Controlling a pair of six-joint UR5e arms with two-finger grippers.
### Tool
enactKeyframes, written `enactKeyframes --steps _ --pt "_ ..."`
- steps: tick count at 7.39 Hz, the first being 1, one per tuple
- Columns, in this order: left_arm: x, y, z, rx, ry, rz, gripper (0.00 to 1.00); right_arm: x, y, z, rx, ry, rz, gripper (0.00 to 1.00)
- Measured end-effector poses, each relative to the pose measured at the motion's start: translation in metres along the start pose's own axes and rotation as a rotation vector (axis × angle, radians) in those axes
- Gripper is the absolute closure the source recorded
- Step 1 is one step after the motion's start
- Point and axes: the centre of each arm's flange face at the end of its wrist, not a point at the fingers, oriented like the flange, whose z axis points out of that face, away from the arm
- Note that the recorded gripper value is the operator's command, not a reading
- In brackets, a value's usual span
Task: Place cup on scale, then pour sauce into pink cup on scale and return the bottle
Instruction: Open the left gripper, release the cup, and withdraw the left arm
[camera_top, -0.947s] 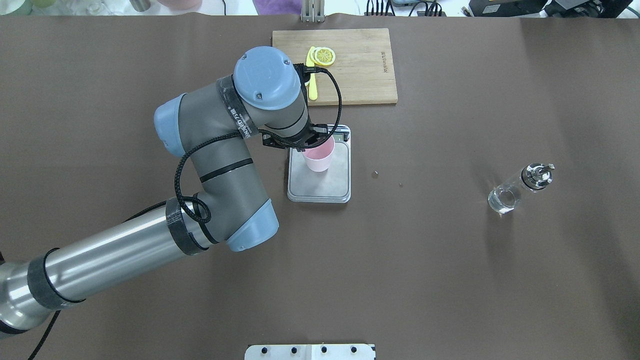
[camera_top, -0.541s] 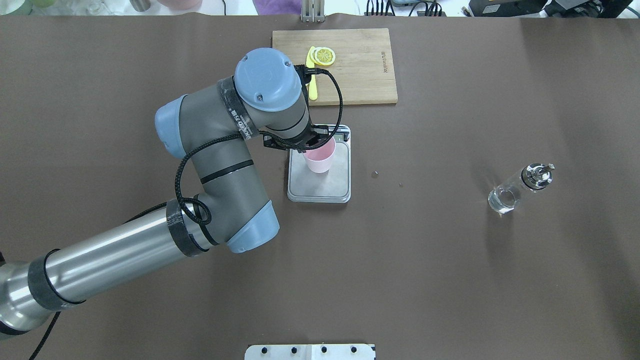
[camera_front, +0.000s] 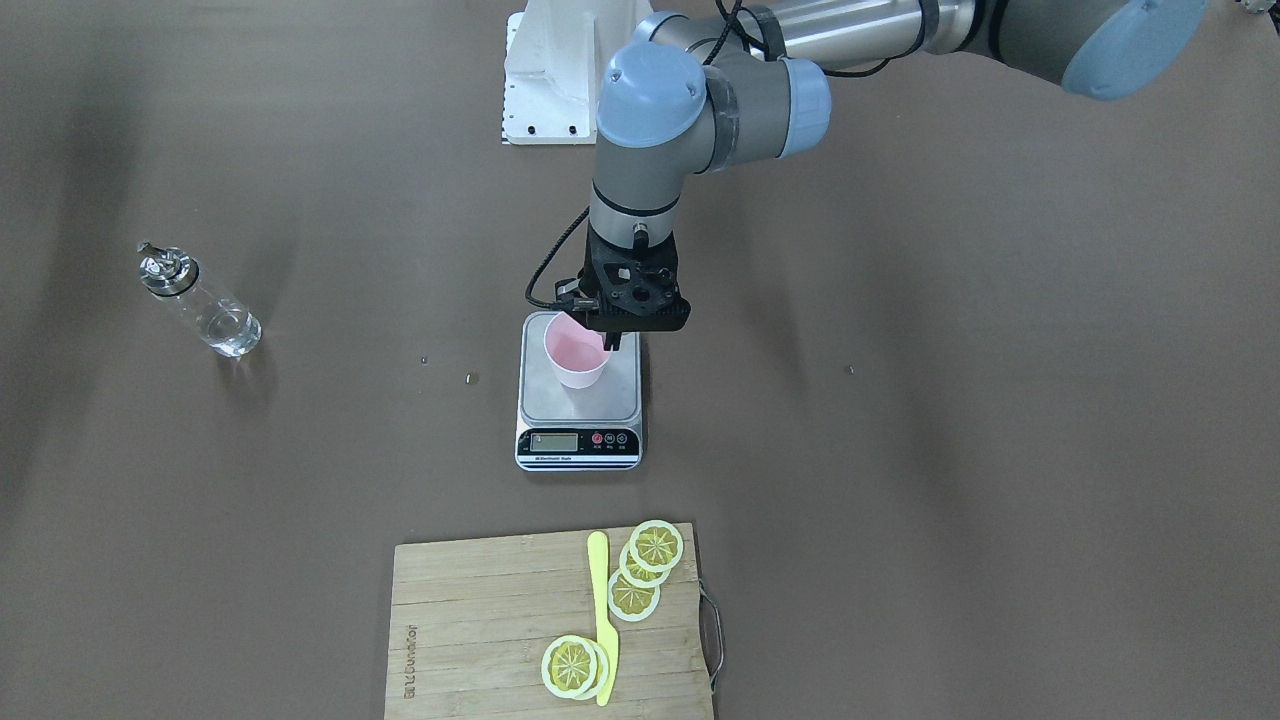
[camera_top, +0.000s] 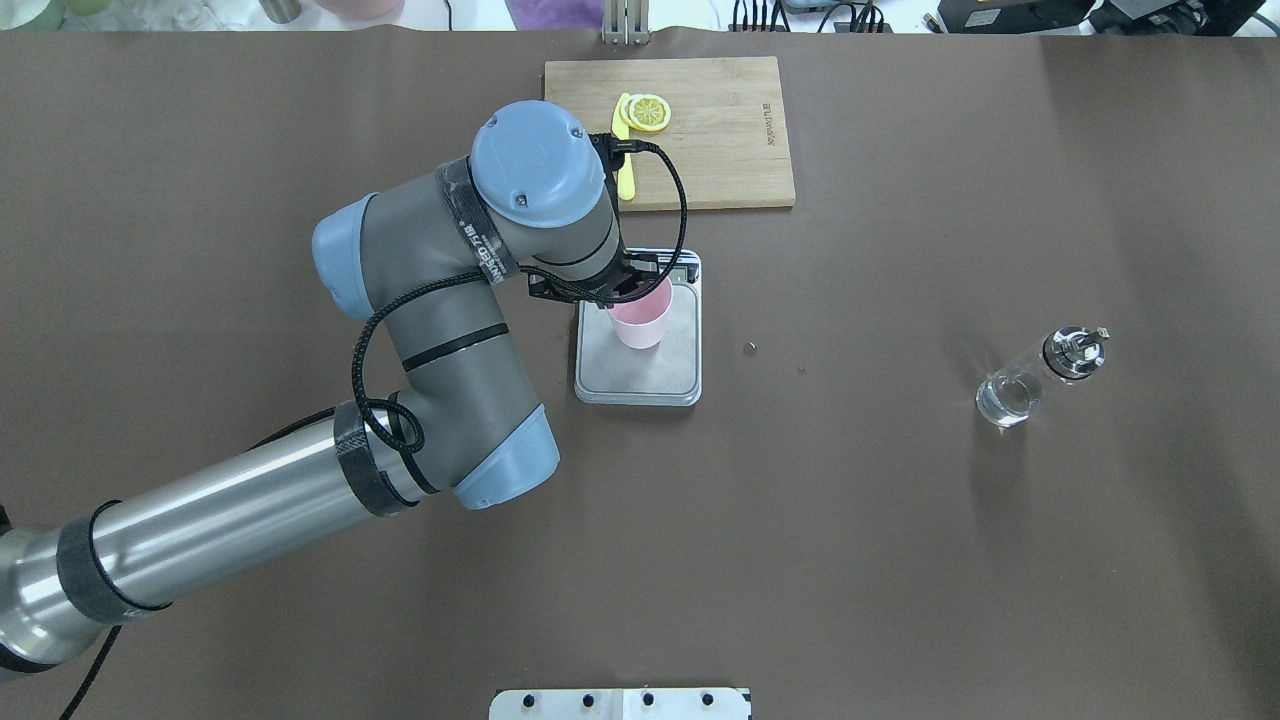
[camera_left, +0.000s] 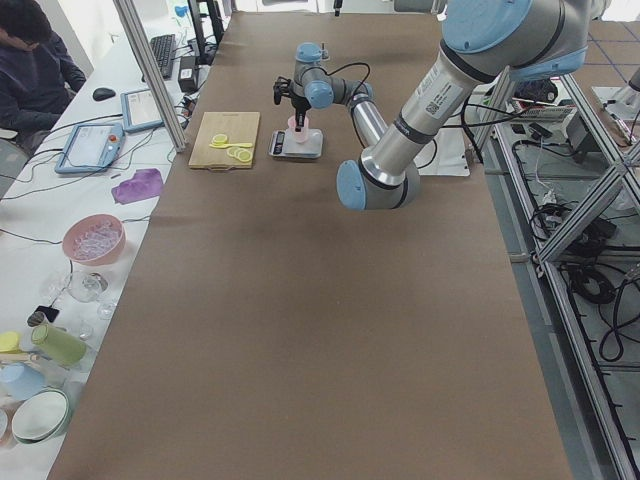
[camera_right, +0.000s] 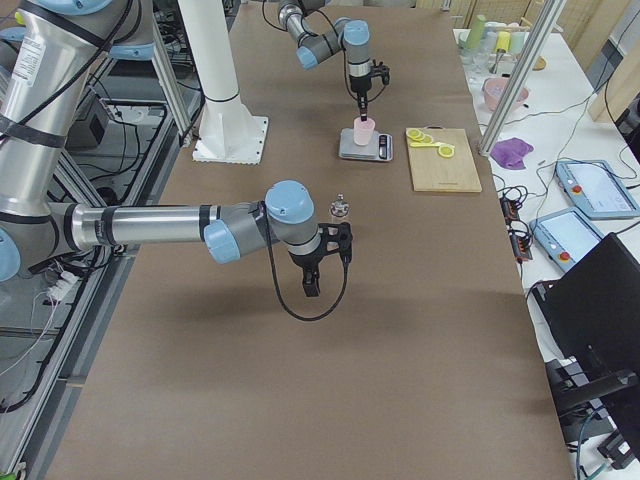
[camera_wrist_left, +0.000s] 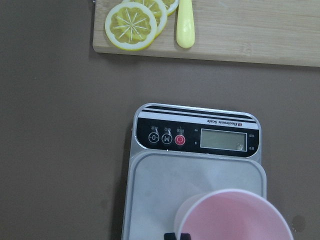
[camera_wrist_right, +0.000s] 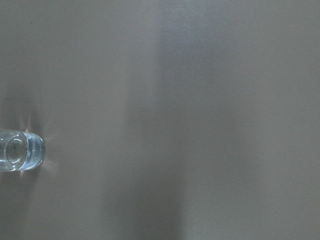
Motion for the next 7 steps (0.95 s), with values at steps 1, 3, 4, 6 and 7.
enactKeyframes --steps 1,3,4,6,7 --pt "0.001 0.003 0.003 0.011 0.005 0.007 0.27 0.0 0.0 0.0 -0.001 0.0 0.001 0.0" --pt "0.001 0.007 0.001 0.026 0.025 0.02 0.01 0.0 0.0 0.0 -0.001 0.0 0.001 0.0" --pt "0.003 0.008 -0.007 0.032 0.04 0.024 0.01 0.0 0.0 0.0 0.0 0.0 0.001 0.0" --pt "0.006 0.009 -0.032 0.045 0.071 0.028 0.01 -0.001 -0.002 -0.001 0.003 -0.001 -0.003 0.0" --pt "0.004 0.007 -0.047 0.049 0.066 0.023 0.01 -0.002 -0.002 -0.001 0.003 -0.003 -0.004 0.0"
